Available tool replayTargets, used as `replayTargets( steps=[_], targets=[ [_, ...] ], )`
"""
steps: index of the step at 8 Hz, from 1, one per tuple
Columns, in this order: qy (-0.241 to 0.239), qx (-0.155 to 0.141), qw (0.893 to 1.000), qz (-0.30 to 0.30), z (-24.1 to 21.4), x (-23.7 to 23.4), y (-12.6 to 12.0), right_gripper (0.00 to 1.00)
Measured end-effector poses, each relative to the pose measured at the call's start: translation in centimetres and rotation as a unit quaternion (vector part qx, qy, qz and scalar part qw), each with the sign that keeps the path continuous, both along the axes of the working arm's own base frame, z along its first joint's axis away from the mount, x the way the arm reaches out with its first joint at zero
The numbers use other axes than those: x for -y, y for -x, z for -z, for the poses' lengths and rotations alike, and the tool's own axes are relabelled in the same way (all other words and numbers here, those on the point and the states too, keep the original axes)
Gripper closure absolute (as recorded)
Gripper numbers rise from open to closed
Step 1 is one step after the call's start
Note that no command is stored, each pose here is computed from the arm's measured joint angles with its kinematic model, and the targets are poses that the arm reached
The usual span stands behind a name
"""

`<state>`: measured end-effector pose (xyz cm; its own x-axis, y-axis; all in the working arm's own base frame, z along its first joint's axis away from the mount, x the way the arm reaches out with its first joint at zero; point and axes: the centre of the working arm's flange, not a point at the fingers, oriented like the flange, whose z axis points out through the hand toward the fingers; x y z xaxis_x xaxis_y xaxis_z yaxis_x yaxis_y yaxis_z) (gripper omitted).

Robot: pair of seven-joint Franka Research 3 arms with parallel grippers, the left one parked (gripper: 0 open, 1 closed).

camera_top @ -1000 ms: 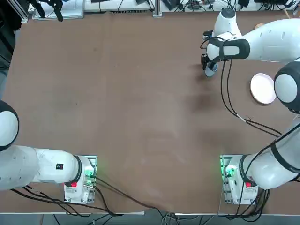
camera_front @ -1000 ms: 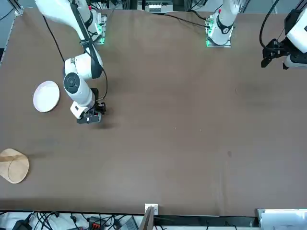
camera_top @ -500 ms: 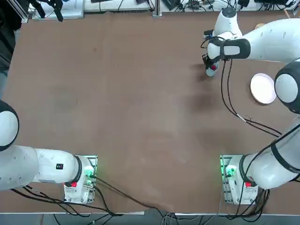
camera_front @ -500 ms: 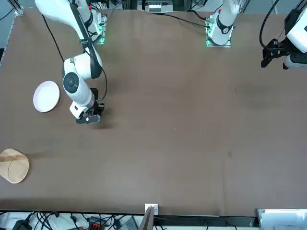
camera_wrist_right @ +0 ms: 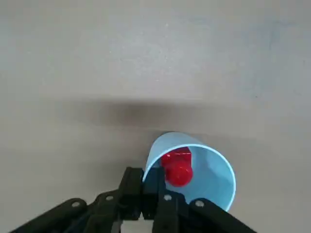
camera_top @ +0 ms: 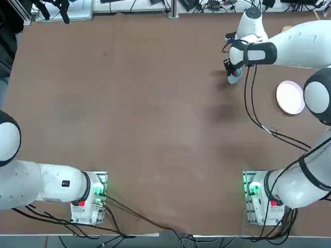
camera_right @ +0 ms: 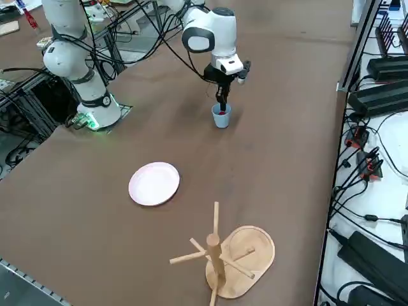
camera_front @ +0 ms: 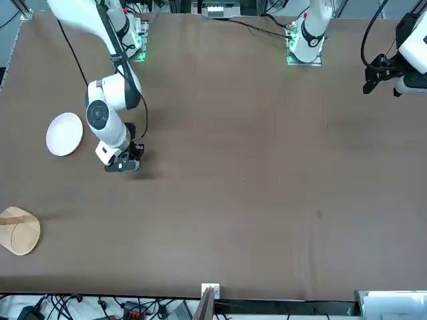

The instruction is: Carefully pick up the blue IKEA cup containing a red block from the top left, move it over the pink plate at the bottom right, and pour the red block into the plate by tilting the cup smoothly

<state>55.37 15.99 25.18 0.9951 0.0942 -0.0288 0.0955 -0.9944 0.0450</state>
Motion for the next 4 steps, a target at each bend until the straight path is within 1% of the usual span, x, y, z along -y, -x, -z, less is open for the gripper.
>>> replayTargets(
  steps=[1, 4],
  targets=[
    [0.001, -0.003, 1.0, 0.0, 0.0, 0.0, 0.1, 0.98],
    [0.012, -0.032, 0.999, 0.013, -1.2, 1.6, 0.5, 0.98]
  ],
)
